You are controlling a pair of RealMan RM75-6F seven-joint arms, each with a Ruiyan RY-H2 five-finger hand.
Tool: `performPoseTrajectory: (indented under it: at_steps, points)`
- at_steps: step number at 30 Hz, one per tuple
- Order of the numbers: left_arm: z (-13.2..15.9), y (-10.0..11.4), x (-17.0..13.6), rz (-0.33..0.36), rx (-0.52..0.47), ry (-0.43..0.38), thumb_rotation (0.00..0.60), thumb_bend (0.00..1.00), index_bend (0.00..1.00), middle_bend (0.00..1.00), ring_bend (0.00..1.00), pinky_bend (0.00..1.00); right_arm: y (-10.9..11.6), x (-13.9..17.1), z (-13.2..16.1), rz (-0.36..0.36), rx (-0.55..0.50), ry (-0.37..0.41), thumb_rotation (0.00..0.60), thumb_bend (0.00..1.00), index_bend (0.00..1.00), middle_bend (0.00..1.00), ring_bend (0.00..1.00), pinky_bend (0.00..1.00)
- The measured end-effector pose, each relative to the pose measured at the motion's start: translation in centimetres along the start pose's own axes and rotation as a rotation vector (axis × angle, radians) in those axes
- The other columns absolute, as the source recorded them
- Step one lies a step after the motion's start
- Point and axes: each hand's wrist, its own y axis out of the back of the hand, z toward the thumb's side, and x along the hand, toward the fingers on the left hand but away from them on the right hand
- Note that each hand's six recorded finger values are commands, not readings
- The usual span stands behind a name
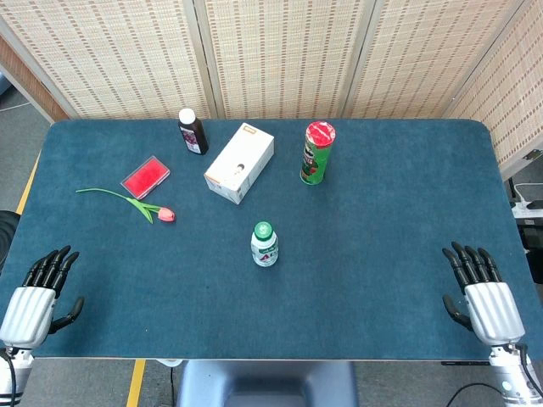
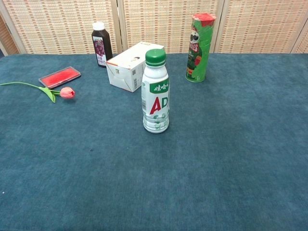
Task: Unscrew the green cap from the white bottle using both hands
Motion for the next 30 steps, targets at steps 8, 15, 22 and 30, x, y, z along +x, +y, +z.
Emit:
performPoseTrajectory:
  at_steps: [8, 15, 22, 30]
  points:
    - [1.7, -0.9, 0.3, -0.043, -0.173, -0.062, 0.600, 0.40, 0.00, 0.00, 0.00, 0.13, 0.4, 0.1, 0.4, -0.015, -0.017, 0.011, 0.594, 0.31, 0.00, 0.00, 0.00, 0.00]
    - [5.8, -4.1, 3.4, -0.180, -0.704, -0.130, 0.600, 0.40, 0.00, 0.00, 0.00, 0.09, 1.8, -0.6, 1.6, -0.035, 0.004, 0.059, 0.593, 0.31, 0.00, 0.00, 0.00, 0.00]
    - [12.3, -9.5, 9.7, -0.359, -1.024, -0.098, 0.600, 0.39, 0.00, 0.00, 0.00, 0.05, 3.9, -1.3, 2.8, -0.044, 0.034, 0.082, 0.593, 0.31, 0.00, 0.00, 0.00, 0.00]
    - [16.6, -11.4, 15.8, -0.250, -1.109, -0.089, 0.600, 0.33, 0.00, 0.00, 0.00, 0.04, 4.2, -0.6, 2.4, -0.012, 0.027, 0.076, 0.594, 0.31, 0.00, 0.00, 0.00, 0.00]
